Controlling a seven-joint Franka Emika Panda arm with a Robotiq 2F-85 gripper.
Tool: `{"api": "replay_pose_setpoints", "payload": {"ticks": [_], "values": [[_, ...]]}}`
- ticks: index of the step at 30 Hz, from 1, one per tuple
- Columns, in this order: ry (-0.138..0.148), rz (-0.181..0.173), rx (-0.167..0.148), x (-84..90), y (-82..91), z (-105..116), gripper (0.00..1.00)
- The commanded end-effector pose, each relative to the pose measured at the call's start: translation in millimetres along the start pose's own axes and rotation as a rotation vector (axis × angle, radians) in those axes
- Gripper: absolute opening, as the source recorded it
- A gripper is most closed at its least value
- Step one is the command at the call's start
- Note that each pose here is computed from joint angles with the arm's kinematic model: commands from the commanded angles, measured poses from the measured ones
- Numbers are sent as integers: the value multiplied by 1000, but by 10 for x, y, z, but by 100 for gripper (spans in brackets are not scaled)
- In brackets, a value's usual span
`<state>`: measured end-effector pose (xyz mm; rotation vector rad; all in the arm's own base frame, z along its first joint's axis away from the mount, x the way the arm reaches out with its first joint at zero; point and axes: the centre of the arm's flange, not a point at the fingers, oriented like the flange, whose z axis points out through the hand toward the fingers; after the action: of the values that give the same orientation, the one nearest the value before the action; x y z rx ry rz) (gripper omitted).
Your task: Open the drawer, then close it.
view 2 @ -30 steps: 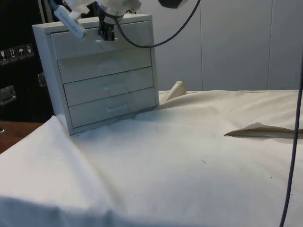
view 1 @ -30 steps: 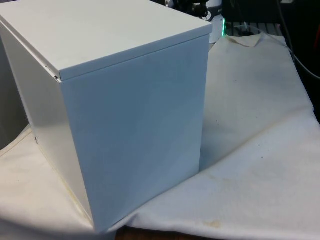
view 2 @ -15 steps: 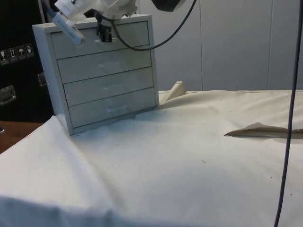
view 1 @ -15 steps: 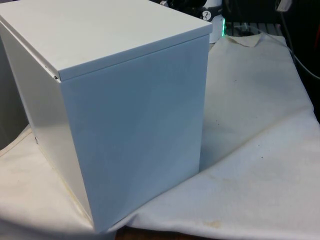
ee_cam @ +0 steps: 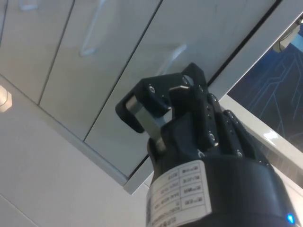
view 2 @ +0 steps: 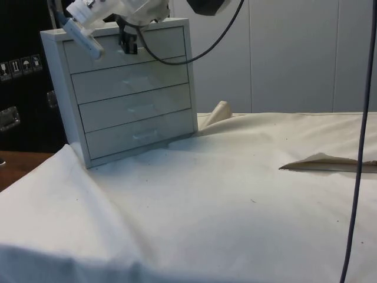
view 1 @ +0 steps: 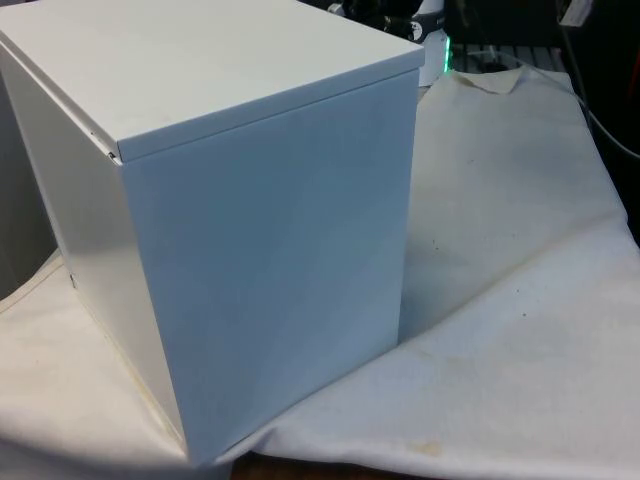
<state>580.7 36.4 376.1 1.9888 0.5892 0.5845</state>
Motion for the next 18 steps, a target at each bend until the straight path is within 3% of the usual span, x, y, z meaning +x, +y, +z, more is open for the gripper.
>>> {"api": "replay_pose_setpoints", "payload": {"ticks": [1,14,18], "values": [[3,0,-5,1,-20,-68,0],[-6,3,0,-33,-96,-335,0],[5,-3,-8,-65,-115,-473,0]]}}
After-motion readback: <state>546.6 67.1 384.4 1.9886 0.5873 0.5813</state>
